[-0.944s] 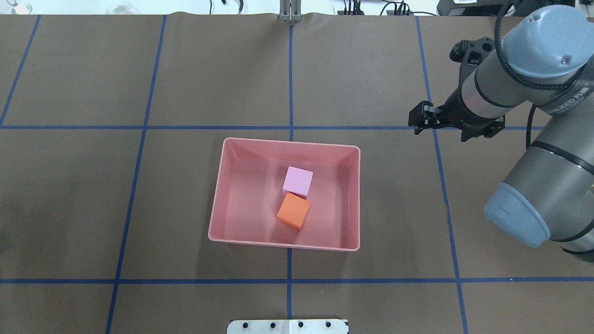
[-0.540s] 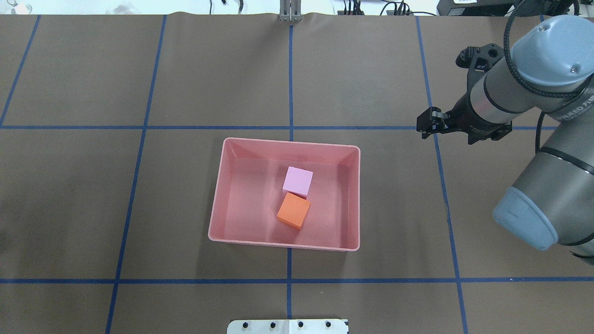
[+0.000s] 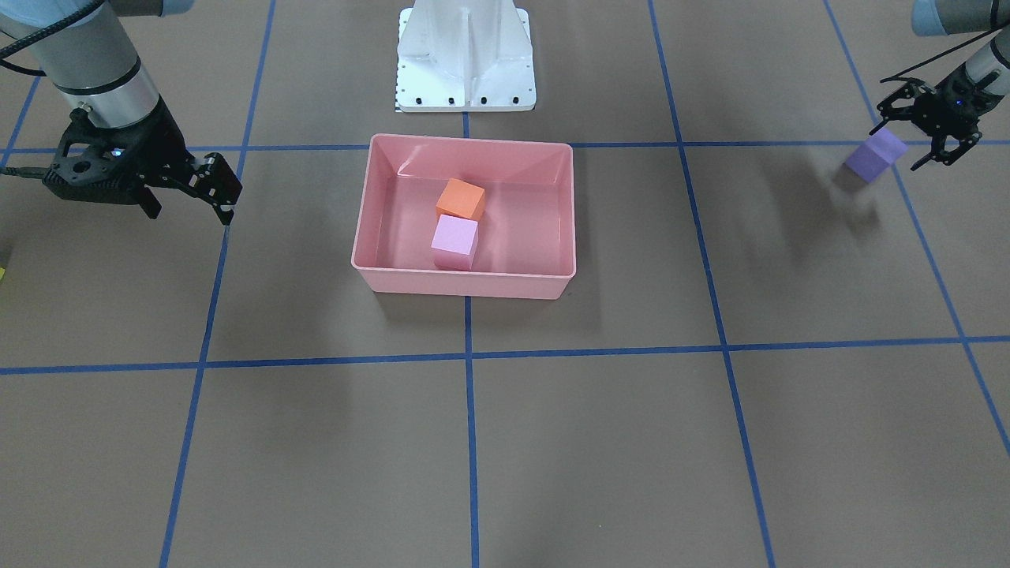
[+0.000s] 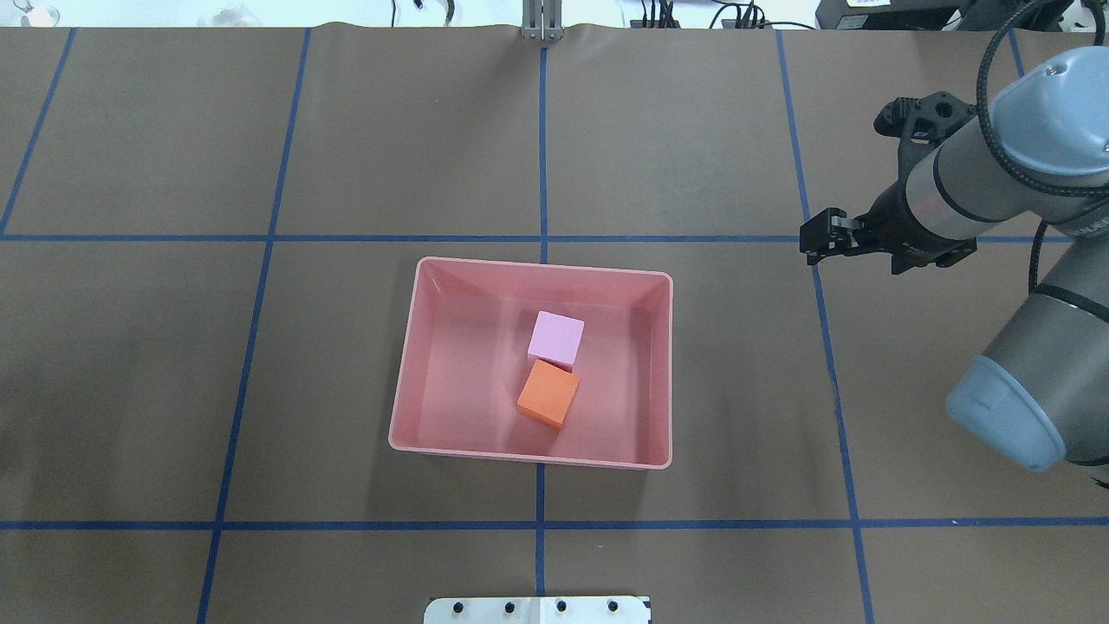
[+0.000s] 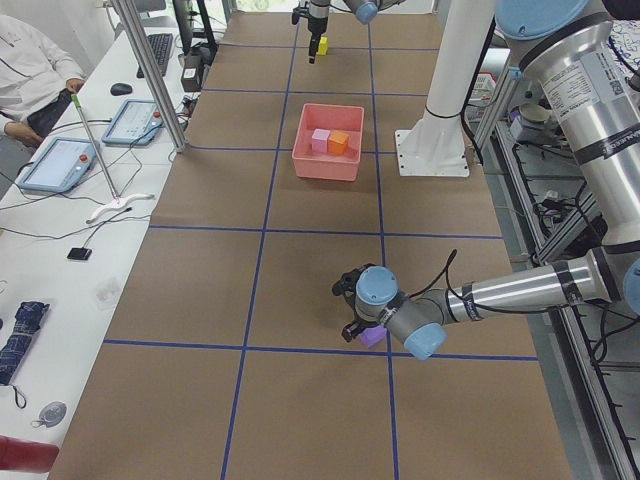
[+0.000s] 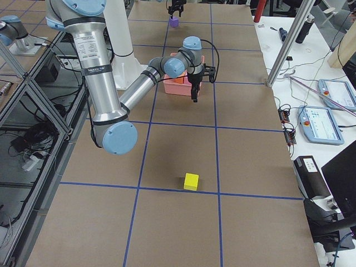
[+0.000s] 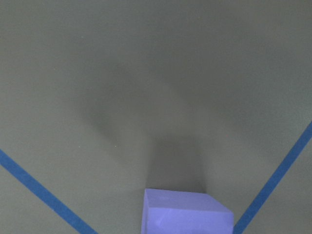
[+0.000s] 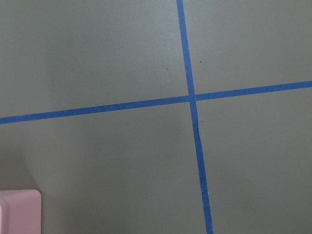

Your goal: Place blocks into pink bin with both arms

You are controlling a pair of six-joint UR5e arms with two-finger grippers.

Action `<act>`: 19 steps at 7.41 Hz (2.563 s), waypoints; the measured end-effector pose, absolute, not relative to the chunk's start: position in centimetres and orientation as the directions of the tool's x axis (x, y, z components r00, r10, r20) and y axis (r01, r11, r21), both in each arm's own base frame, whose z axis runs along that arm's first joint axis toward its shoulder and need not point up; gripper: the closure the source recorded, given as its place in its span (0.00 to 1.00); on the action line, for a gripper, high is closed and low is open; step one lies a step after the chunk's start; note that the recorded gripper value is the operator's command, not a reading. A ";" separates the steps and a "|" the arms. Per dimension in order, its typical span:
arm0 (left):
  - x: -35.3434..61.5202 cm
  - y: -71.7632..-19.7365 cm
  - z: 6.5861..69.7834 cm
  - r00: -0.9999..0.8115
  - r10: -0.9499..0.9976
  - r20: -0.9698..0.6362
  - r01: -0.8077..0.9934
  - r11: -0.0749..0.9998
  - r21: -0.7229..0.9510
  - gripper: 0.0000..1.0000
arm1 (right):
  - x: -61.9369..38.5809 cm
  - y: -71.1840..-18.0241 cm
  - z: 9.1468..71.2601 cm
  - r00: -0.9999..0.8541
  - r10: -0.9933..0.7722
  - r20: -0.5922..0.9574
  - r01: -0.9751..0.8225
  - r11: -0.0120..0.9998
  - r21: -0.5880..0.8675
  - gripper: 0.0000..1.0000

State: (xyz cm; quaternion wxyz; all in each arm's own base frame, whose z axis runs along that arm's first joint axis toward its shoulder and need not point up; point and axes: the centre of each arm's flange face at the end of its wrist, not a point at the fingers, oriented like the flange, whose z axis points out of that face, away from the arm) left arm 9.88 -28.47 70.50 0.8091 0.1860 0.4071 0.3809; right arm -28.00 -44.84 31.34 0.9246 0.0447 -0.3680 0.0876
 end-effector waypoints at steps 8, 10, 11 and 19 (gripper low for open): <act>12.3 -29.1 72.6 0.316 0.771 -0.553 -0.500 0.631 0.593 0.61 | -27.6 -44.9 31.8 0.716 0.134 0.686 -0.196 0.981 0.013 0.00; 13.1 -29.9 71.9 0.299 0.766 -0.570 -0.487 0.635 0.599 0.81 | -26.7 -45.4 31.7 0.710 0.132 0.691 -0.197 0.980 0.014 0.00; 13.5 -30.2 70.7 0.271 0.760 -0.590 -0.472 0.640 0.607 0.83 | -25.7 -45.8 31.7 0.703 0.125 0.700 -0.190 0.982 0.015 0.00; 23.2 -43.0 41.2 0.158 0.422 -0.893 -0.081 0.906 0.415 0.84 | -10.4 -47.3 44.3 0.752 -0.080 0.654 0.021 0.995 0.098 0.00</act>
